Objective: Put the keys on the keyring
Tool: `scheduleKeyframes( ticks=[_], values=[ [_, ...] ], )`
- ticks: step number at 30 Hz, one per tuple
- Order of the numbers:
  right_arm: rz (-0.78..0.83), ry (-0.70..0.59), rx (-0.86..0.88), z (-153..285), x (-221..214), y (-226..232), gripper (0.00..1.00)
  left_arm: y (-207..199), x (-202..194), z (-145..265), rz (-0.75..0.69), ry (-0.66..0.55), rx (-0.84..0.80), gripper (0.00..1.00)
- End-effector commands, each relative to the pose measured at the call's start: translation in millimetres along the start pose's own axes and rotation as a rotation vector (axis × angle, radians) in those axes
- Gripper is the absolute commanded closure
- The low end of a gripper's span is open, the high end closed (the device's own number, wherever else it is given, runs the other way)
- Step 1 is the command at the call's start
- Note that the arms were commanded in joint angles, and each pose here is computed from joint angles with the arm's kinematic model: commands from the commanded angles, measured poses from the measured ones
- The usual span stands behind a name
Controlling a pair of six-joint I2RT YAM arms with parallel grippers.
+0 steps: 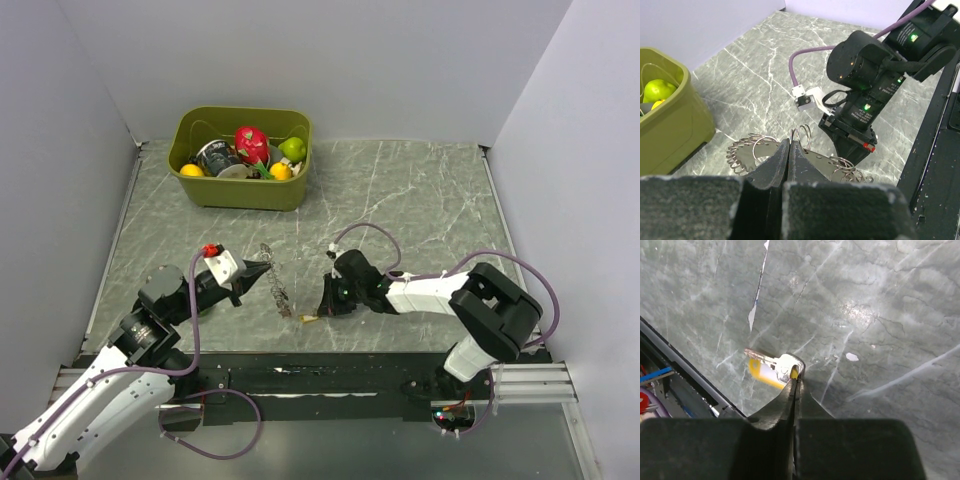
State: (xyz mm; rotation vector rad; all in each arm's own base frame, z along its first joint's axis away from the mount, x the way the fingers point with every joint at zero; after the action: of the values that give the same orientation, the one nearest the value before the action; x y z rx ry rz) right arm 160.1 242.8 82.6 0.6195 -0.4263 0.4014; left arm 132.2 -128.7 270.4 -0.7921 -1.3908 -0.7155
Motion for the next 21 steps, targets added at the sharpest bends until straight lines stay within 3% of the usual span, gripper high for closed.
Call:
scheduleKeyframes(
  ticks=[1, 12, 21],
  values=[
    [0.050, -0.058, -0.031, 13, 11, 1, 1.00, -4, 36, 1, -0.042, -0.129, -0.026, 0.99],
    [0.192, -0.183, -0.053, 73, 45, 24, 1.00, -4, 33, -1, -0.064, -0.119, -0.050, 0.99],
    [0.433, -0.361, 0.035, 133, 69, 48, 1.00, -9, 37, -2, -0.109, -0.112, -0.121, 0.99]
  ],
)
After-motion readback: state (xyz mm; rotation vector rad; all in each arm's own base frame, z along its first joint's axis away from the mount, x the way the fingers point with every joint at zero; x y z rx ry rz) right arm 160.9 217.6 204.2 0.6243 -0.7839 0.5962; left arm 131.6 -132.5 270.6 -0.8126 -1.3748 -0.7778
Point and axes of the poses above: each gripper's point midway between its finger pads, its own z axis back along the fingers, its own y axis along the line the jaws close on, x = y × z, the point moved 9 cm from there along z, back along the fingers, and after that the axes turned 11 degrees about z, right-handed, at the moved point
